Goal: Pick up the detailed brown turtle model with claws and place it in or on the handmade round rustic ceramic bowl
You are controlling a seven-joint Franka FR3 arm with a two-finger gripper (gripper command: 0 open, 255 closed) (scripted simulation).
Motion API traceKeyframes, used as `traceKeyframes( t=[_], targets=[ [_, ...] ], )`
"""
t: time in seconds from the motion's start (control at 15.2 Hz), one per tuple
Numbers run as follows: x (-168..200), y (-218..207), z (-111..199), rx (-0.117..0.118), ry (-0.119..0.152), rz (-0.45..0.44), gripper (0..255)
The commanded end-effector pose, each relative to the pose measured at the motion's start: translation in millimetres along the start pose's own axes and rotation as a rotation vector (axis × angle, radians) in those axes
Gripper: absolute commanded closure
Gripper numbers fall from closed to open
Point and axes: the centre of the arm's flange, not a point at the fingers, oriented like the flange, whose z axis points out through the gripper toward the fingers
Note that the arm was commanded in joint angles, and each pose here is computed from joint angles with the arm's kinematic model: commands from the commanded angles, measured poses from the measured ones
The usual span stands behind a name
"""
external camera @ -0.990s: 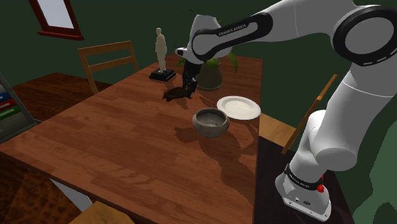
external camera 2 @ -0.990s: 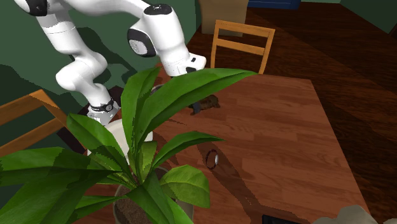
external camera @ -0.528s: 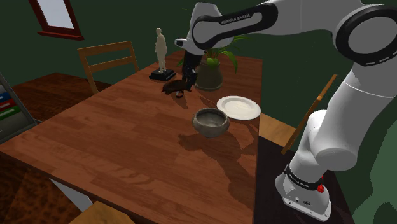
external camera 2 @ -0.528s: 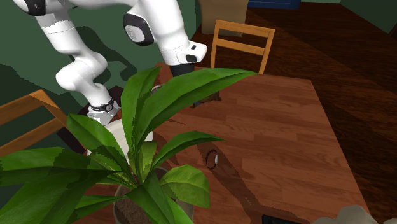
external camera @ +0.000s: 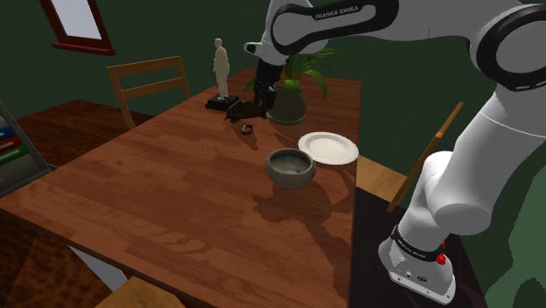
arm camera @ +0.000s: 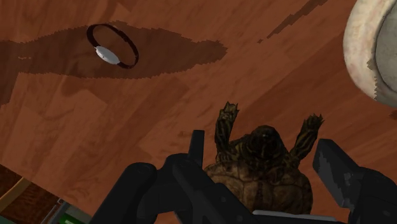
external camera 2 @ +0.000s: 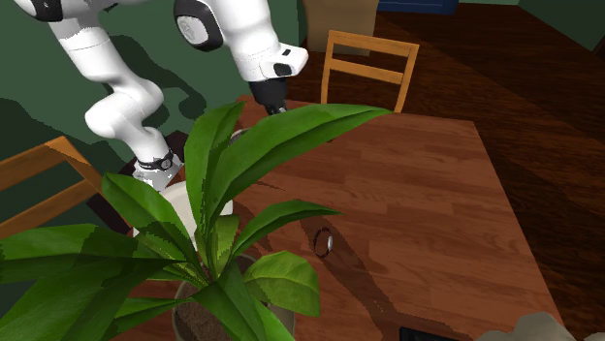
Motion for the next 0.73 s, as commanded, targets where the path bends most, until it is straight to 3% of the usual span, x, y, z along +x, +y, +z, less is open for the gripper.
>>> traceKeyframes(
  t=[0.0, 0.66],
  targets=[
    [-10, -20, -7, -0.001, 0.000, 0.000, 255],
    [-76, -130, -38, -0.001, 0.000, 0.000, 255]
  ],
)
